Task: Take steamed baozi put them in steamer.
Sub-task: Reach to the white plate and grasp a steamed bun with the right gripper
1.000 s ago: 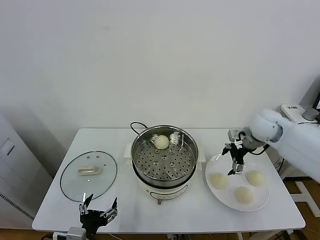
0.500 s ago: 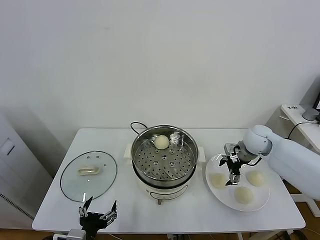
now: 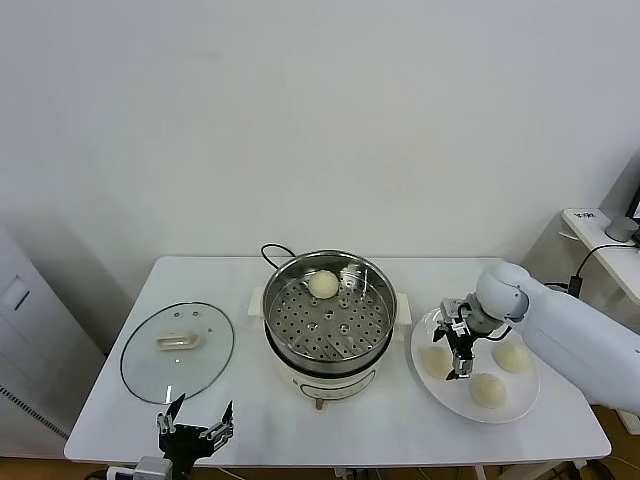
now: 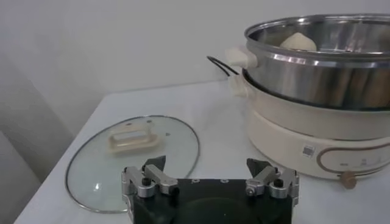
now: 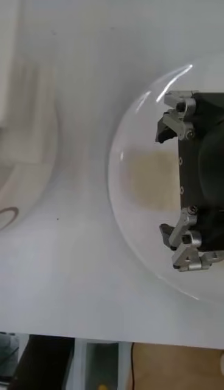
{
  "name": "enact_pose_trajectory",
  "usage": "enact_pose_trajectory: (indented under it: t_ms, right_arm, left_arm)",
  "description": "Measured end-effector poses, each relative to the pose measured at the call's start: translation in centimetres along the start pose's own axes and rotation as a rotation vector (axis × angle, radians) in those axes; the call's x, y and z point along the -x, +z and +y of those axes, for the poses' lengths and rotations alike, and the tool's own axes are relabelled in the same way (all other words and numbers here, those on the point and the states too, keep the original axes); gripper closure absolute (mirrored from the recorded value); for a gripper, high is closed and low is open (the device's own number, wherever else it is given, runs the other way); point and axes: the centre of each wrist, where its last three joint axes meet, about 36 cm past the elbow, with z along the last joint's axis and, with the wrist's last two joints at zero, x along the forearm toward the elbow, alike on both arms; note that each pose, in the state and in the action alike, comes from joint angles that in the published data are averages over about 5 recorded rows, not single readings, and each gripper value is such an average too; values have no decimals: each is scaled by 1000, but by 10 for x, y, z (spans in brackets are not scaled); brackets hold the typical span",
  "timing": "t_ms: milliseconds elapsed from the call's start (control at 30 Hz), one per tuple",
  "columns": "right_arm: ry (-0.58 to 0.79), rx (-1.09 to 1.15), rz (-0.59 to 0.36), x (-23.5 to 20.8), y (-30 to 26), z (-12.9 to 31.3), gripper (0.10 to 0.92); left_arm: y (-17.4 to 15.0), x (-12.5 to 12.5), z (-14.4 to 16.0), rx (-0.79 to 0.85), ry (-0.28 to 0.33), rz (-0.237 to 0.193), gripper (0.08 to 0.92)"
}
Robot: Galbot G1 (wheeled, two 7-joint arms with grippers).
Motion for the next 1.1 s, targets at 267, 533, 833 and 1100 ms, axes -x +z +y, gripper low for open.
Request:
enact_pose_trajectory:
  t_ms: [267, 533, 833, 1100]
  right_arm:
    - [15, 0, 5, 8, -1, -2, 200]
    - [13, 1, 9, 14, -4, -3, 200]
    - [14, 8, 11, 16, -2, -4, 306]
    - [19, 13, 6, 13, 0, -4, 489]
  left_arm:
    - [1, 1, 0, 0, 1, 3, 177]
    - [2, 2, 0, 0, 1, 5, 177]
    - [3, 3, 0, 0, 1, 6, 177]
    - [3, 4, -2, 3, 4, 7, 177]
